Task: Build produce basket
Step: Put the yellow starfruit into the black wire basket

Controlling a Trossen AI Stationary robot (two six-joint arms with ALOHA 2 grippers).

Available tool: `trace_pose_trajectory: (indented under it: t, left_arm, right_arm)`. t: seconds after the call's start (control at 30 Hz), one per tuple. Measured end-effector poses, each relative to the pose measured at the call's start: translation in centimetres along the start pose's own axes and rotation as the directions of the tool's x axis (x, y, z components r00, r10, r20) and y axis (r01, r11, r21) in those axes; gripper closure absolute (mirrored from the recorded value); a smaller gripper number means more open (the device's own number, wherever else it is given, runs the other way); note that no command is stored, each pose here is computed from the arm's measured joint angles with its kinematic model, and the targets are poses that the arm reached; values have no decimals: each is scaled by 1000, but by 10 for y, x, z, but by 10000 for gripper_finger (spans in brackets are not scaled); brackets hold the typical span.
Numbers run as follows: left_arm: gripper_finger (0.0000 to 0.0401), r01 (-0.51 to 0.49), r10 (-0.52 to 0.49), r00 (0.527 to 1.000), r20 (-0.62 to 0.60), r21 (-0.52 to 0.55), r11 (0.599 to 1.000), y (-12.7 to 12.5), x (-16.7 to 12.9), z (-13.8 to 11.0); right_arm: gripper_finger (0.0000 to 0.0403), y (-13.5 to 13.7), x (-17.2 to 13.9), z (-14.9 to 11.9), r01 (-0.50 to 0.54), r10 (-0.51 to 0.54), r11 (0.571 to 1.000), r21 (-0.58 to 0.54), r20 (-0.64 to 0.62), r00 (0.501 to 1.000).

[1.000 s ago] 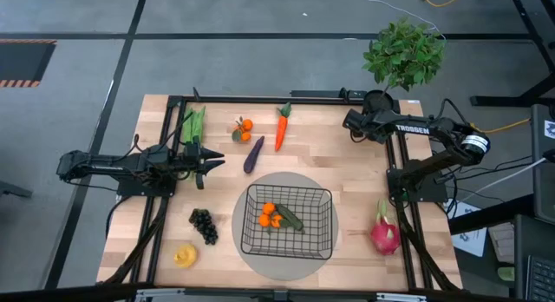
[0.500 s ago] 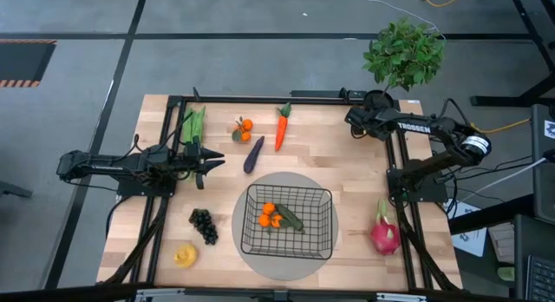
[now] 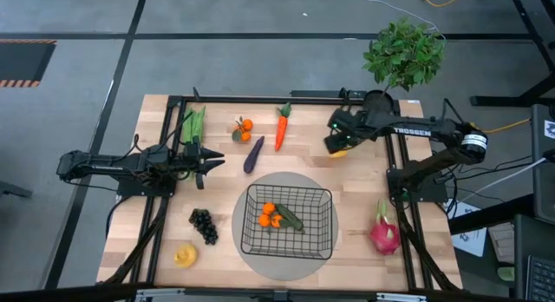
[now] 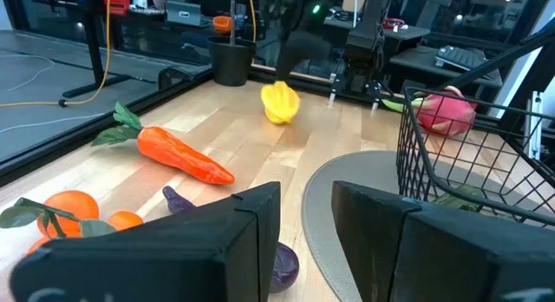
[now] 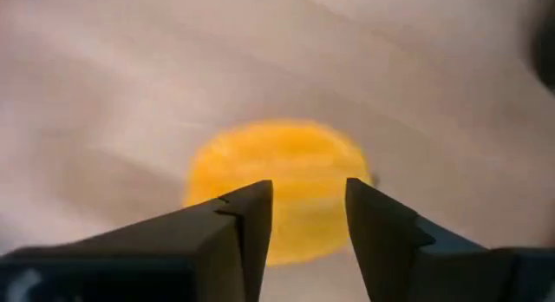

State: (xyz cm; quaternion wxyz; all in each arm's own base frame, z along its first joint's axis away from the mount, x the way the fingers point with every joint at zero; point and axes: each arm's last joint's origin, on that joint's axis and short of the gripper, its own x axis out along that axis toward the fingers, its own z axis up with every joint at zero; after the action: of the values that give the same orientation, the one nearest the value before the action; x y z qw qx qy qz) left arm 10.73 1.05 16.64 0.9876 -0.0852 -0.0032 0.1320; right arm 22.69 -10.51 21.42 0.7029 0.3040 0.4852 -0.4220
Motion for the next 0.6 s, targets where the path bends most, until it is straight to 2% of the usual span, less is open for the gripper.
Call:
trace_pose_trajectory:
  t: [0.07,0.13,0.23,0.37,0.43,0.5,0.6]
  left_arm:
    - [303,0,0,1000,0,0,1000,0,0,0]
    - [303,0,0,1000,0,0,1000,0,0,0]
    - [303,0,0,1000,-1,0,1000,0,0,0]
    - [303,0,0,1000,-1,0,1000,0,0,0]
    - [303,0,0,1000,-1,0,1000,0,0,0]
    - [303,0,0,1000,-1,0,1000,0,0,0]
    - [303,0,0,1000,-1,0,1000,0,0,0]
  right_arm:
    - [266,14,-11,3,-74,78,991,-112,28,997]
    - [266,24,-18,2,-102,113,973,-205,44,993]
    - [266,33,-28,3,-130,152,954,-271,64,986]
    - [266,38,-31,-2,-211,218,934,-290,-6,976]
    - [266,38,-31,-5,-212,213,933,-292,-27,977]
    - [266,38,-31,-7,-207,204,945,-255,-38,978]
    - [266,37,-31,-7,-159,161,977,-142,-1,987]
